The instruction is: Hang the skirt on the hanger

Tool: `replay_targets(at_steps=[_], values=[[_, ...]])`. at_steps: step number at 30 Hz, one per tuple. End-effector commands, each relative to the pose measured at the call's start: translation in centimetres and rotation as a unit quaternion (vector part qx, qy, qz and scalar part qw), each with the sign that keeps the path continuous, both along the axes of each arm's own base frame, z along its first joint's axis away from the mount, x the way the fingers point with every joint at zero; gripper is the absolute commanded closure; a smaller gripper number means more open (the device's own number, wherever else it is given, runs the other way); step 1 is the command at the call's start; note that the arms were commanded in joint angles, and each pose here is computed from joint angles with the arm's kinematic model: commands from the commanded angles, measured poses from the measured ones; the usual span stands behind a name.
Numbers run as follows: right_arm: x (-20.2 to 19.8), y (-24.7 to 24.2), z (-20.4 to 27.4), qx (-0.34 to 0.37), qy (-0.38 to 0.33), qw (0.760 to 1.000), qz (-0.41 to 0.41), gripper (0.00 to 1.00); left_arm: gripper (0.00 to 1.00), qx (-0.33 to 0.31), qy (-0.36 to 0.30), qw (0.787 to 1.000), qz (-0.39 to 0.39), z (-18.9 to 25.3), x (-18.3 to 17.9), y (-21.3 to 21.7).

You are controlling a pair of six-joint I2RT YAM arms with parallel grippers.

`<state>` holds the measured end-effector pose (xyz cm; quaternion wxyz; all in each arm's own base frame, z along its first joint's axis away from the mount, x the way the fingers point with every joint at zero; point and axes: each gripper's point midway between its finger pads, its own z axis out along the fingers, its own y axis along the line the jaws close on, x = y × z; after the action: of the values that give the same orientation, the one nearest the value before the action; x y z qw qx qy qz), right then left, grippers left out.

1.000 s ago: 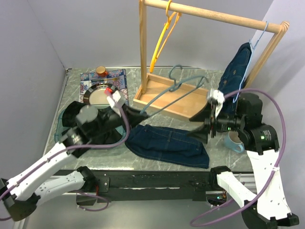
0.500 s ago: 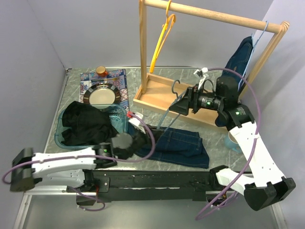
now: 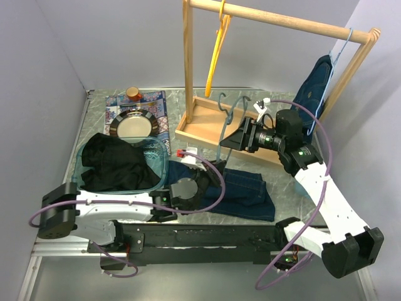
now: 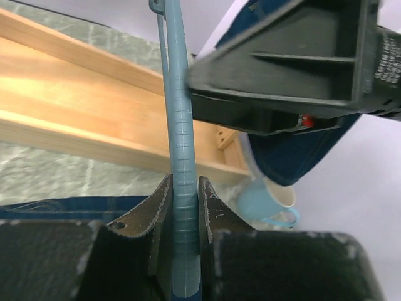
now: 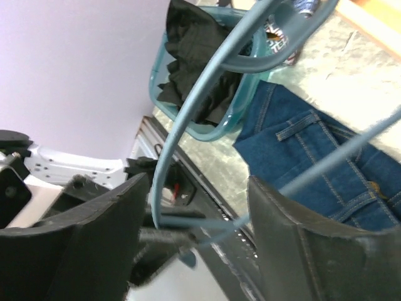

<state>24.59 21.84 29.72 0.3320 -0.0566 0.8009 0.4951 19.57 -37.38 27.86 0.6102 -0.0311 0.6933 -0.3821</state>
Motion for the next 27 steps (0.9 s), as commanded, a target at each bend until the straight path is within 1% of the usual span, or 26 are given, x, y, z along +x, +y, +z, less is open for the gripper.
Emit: replay_targets(at_steps=[1, 2, 4, 5, 7, 8, 10, 11, 13, 14, 16, 17, 18, 19, 20, 21, 22, 23, 24, 26, 27], values=[[-0.1, 0.8, 2.6, 0.042, -0.027, 0.999, 0.015, 0.34, 0.99, -0.063, -0.006, 0.998, -0.015, 3.2, -0.8, -2.3], [-0.5, 1.0, 2.3, 0.046, -0.022, 0.998, 0.025, 0.4, 0.99, -0.065, -0.005, 0.998, -0.017, 3.2, -1.0, -2.5], [-0.5, 1.1, 2.3, 0.053, -0.021, 0.998, 0.026, 0.46, 0.99, -0.061, -0.008, 0.998, -0.023, 3.1, -1.2, -3.3], [-0.8, 1.2, 2.0, 0.058, -0.015, 0.998, 0.032, 0.55, 0.99, -0.06, -0.008, 0.998, -0.024, 3.1, -1.2, -3.4], [-1.0, 1.3, 2.1, 0.064, -0.019, 0.997, 0.037, 0.68, 0.99, -0.057, -0.011, 0.998, -0.031, 3.2, -1.4, -4.0], [-1.2, 1.3, 1.8, 0.066, -0.014, 0.997, 0.038, 0.81, 0.99, -0.055, -0.011, 0.998, -0.032, 3.1, -1.5, -4.2], [-1.3, 1.3, 2.0, 0.07, -0.016, 0.997, 0.041, 0.91, 0.99, -0.052, -0.015, 0.998, -0.04, 3.1, -1.6, -4.4], [-1.3, 1.0, 1.7, 0.074, -0.008, 0.996, 0.039, 1.0, 0.99, -0.051, -0.022, 0.997, -0.055, 3.3, -2.0, -4.7], [-1.5, 0.7, 1.9, 0.083, -0.012, 0.996, 0.042, 1.0, 0.97, -0.032, -0.048, 0.995, -0.079, 3.7, -2.6, -4.7], [-1.6, 0.6, 1.8, 0.084, -0.01, 0.996, 0.042, 1.0, 0.81, -0.022, -0.057, 0.992, -0.111, 3.7, -3.4, -5.1], [-2.1, 0.0, 2.3, 0.087, -0.021, 0.995, 0.046, 1.0, 0.57, 0.029, -0.092, 0.984, -0.148, 3.5, -4.5, -4.3], [-2.4, -0.1, 2.2, 0.085, -0.028, 0.995, 0.053, 1.0, 0.31, 0.044, -0.103, 0.98, -0.166, 3.4, -5.1, -3.8], [-2.8, -0.2, 2.2, 0.085, -0.035, 0.994, 0.062, 1.0, 0.22, 0.067, -0.138, 0.968, -0.197, 3.7, -6.2, -2.6], [-3.6, -0.2, 2.5, 0.087, -0.046, 0.992, 0.077, 1.0, 0.14, 0.099, -0.146, 0.962, -0.209, 2.7, -6.6, -1.8], [-4.2, -0.2, 1.7, 0.084, -0.05, 0.991, 0.093, 1.0, 0.01, 0.117, -0.156, 0.956, -0.217, 2.5, -6.9, -0.8], [-4.7, -0.2, 1.4, 0.085, -0.057, 0.989, 0.11, 1.0, 0.01, 0.141, -0.183, 0.945, -0.231, 2.9, -7.1, 0.9], [-5.1, -0.1, 1.3, 0.089, -0.068, 0.986, 0.122, 1.0, 0.01, 0.166, -0.191, 0.939, -0.234, 2.6, -7.0, 1.9], [-6.1, 0.0, 0.1, 0.095, -0.057, 0.983, 0.149, 1.0, 0.03, 0.227, -0.182, 0.925, -0.246, 0.4, -6.9, 3.2], [-6.8, 0.0, -0.1, 0.101, -0.066, 0.978, 0.173, 1.0, 0.03, 0.264, -0.222, 0.908, -0.237, 1.4, -6.5, 5.0], [-8.0, 0.1, -0.7, 0.105, -0.085, 0.966, 0.219, 1.0, 0.03, 0.314, -0.251, 0.886, -0.232, 1.5, -6.4, 8.1], [-8.6, 0.1, -0.8, 0.103, -0.099, 0.959, 0.243, 1.0, 0.03, 0.371, -0.293, 0.85, -0.235, 0.8, -6.1, 9.4]])
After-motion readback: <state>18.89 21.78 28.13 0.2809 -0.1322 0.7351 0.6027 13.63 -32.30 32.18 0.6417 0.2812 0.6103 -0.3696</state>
